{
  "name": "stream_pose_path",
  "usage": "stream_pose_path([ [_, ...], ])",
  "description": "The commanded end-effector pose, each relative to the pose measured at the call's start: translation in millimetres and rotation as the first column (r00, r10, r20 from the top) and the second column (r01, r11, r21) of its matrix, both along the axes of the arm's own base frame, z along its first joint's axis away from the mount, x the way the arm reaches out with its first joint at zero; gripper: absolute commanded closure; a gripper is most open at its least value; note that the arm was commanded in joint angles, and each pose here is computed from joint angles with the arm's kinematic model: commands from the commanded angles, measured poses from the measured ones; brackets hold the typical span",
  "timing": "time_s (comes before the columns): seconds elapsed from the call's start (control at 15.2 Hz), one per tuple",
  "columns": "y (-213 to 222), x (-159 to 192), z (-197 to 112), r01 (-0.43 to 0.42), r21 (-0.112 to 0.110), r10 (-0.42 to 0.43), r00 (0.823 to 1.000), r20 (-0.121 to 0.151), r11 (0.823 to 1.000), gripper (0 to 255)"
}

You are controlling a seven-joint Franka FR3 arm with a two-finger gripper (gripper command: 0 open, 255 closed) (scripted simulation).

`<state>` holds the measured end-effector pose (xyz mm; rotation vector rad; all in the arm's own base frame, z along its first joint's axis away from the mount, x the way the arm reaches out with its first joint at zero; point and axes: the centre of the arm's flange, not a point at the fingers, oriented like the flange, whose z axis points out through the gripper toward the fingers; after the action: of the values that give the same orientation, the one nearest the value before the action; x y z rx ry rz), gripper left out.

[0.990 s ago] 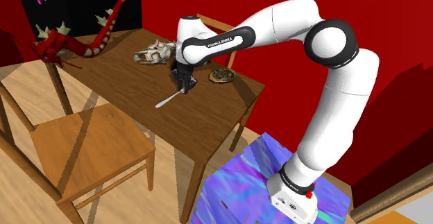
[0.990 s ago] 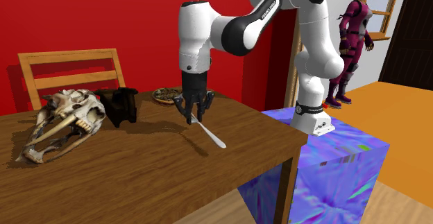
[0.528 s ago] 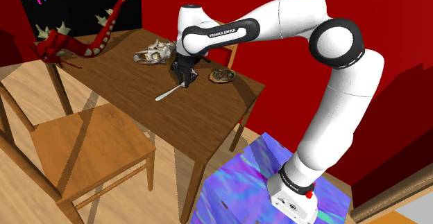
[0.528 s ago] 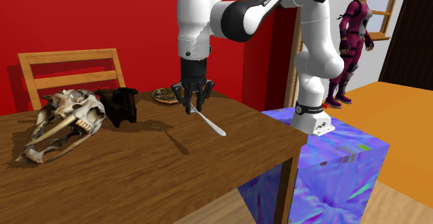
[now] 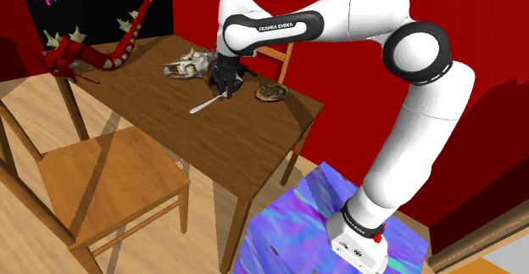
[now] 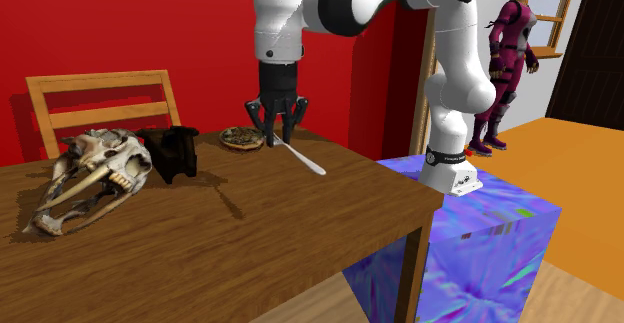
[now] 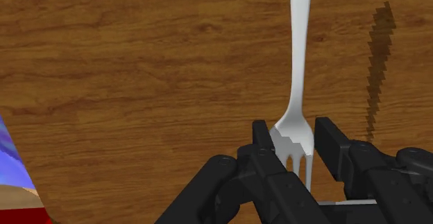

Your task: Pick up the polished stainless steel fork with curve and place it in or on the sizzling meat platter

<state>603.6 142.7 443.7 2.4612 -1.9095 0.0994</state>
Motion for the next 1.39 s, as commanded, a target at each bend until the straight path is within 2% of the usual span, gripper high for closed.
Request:
stream_pose_path([
  [0.0,0,-1,6,0.000,0.000,0.000,1.000,-0.001,1.000,255],
  [1.32,-261,42,8,0.000,0.000,0.000,1.000,-0.001,1.000,255],
])
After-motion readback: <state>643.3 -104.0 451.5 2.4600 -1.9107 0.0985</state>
